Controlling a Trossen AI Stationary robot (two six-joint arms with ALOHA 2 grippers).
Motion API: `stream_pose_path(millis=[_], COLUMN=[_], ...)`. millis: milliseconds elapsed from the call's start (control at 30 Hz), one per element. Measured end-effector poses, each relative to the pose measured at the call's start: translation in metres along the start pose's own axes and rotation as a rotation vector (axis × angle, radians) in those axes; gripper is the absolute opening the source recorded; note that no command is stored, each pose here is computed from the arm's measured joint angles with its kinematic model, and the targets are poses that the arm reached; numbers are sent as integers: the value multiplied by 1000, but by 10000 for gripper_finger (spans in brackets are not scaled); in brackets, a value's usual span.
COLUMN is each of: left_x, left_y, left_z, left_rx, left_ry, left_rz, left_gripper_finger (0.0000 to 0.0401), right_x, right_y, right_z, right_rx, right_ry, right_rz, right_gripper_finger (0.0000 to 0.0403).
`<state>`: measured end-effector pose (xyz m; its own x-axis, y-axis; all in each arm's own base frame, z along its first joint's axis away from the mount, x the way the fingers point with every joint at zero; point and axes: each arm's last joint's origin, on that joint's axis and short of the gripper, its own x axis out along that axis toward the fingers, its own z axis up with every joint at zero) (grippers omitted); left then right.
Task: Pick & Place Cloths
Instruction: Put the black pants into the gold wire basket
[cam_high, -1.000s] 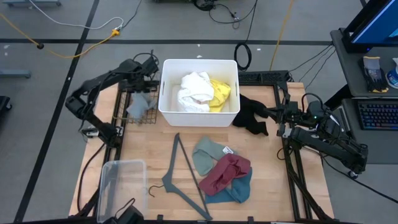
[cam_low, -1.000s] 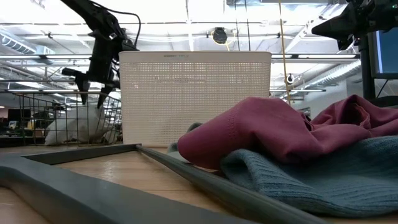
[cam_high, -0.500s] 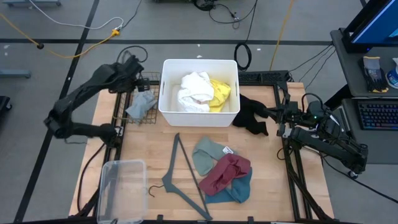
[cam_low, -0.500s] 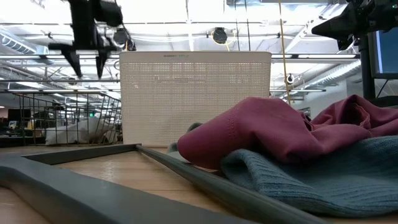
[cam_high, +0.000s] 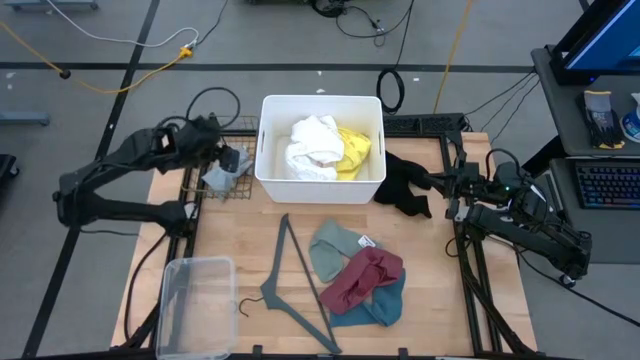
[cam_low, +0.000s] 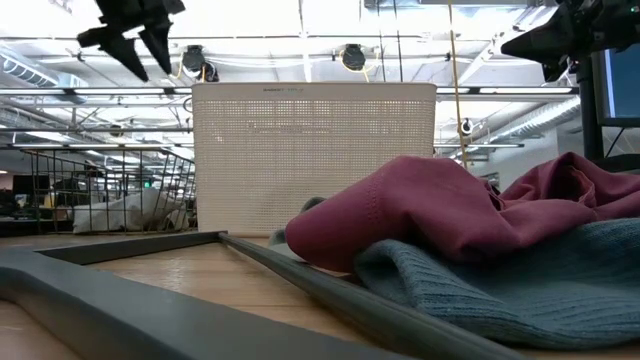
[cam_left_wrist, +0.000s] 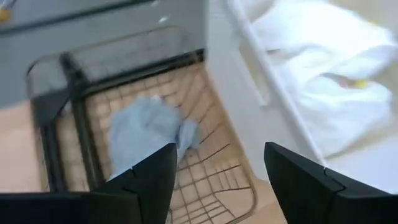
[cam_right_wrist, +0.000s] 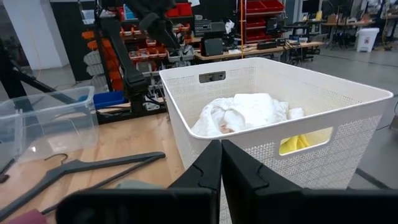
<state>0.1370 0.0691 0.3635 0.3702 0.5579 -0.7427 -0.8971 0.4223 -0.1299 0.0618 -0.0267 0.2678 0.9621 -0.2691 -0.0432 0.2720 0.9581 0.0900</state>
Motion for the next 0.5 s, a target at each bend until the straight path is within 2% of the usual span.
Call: stream_pose_path(millis=[133, 233, 367, 500], left_x=[-6, -11, -10, -2], left_y=[-19, -32, -41, -42], left_z=[1, 2, -4, -18], left_rx=[130, 187, 225, 204], left_ry=[-91, -167, -245, -310], left_rz=[-127, -219, -312, -389], left_gripper_finger=[224, 205, 182, 164], right_x=[0, 1, 5, 14], right_y=[0, -1, -3, -6], right_z=[0, 0, -3, -10], right_rx=[10, 7, 17, 75], right_ry=[1, 4, 42, 143], right_rz=[-1, -27, -59, -66], right_gripper_finger=[4, 4, 4, 4])
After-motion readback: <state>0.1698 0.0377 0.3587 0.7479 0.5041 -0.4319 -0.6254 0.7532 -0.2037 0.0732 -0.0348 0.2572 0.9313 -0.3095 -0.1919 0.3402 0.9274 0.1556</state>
